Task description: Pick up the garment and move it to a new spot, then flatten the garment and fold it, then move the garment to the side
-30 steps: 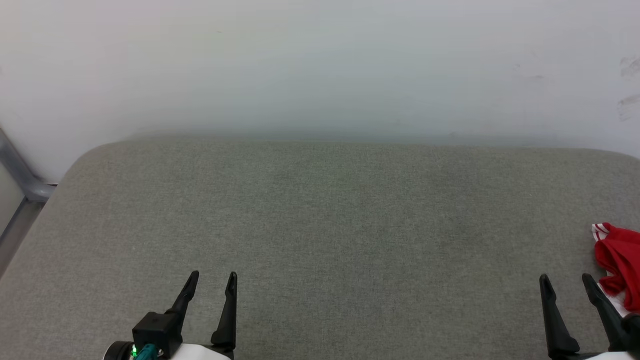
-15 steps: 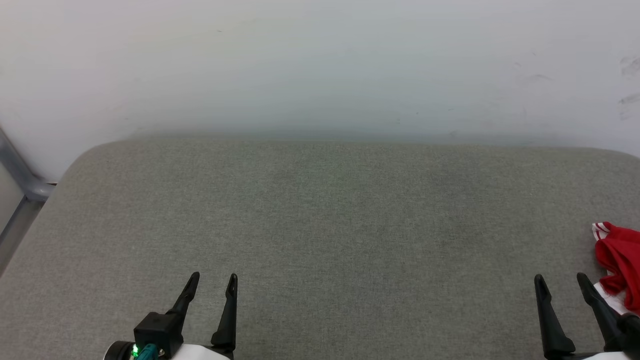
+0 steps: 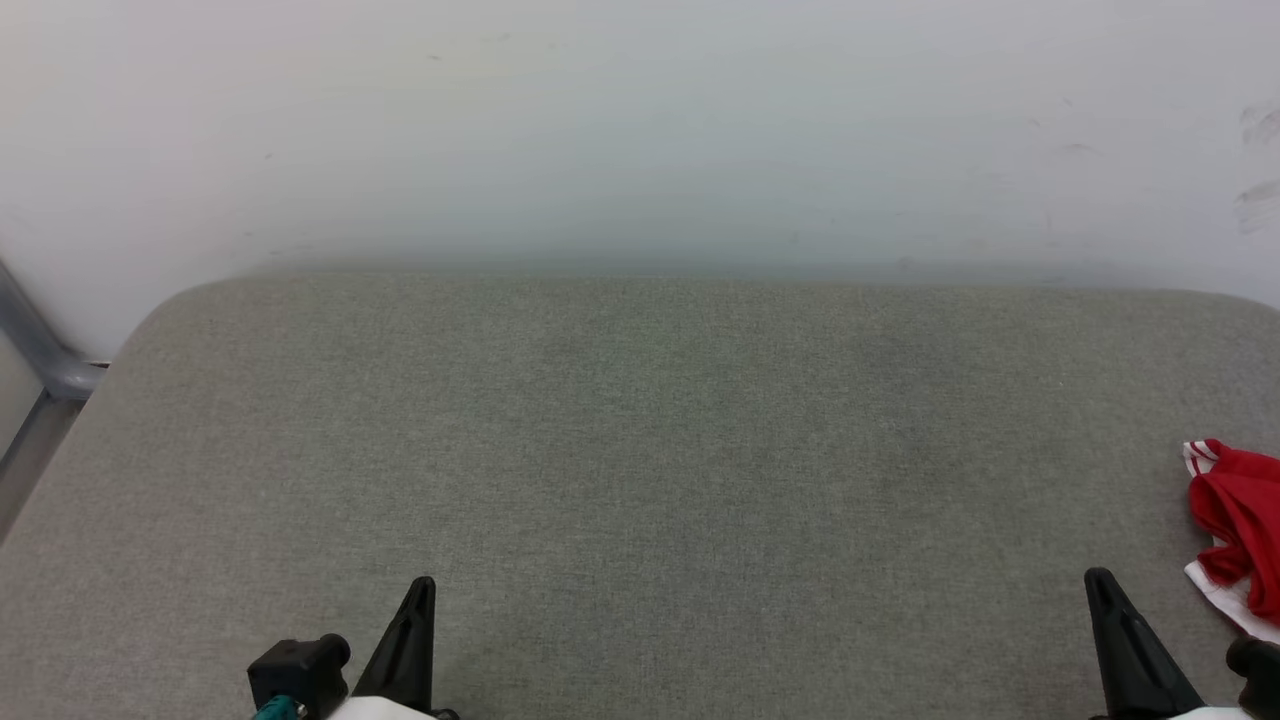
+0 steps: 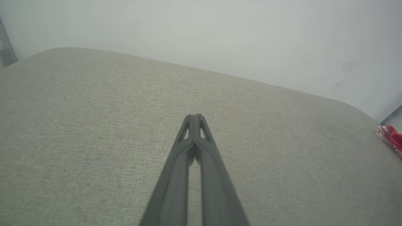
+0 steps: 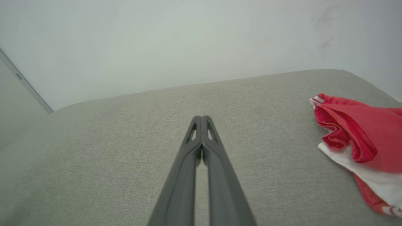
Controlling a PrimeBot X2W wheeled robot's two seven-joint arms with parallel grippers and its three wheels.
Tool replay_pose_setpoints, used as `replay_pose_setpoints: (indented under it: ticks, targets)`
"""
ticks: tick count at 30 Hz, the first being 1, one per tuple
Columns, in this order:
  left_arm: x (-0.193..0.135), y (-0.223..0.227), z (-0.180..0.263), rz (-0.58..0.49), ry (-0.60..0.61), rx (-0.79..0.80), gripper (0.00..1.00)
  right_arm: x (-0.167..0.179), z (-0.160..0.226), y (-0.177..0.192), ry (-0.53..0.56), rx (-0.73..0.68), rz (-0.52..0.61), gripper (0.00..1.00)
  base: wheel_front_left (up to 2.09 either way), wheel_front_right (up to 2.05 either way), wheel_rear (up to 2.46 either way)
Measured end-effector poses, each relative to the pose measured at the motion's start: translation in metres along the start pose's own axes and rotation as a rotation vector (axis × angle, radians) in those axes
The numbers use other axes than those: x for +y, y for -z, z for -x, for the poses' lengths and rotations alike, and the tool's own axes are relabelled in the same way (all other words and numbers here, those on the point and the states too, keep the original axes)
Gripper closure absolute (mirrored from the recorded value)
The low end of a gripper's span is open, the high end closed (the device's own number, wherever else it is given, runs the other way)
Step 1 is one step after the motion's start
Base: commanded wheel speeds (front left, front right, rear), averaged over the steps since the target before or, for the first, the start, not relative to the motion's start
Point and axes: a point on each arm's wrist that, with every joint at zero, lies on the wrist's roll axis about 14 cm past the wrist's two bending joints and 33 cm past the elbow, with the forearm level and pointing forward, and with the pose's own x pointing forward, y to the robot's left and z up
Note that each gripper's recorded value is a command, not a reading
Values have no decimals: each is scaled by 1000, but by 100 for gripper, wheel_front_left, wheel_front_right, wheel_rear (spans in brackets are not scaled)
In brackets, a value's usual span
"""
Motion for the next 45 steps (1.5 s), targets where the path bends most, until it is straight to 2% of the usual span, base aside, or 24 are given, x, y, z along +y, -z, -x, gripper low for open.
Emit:
replay_pose_setpoints:
  ticks: [21,45]
  targets:
    - [16,-1,-14,356,-77,36,100,1,-18,5,-13,-8,-383,100,0,0,0]
    - [23,-5,-28,682,-100,36,100,-2,-33,9,-9,-14,-715,100,0,0,0]
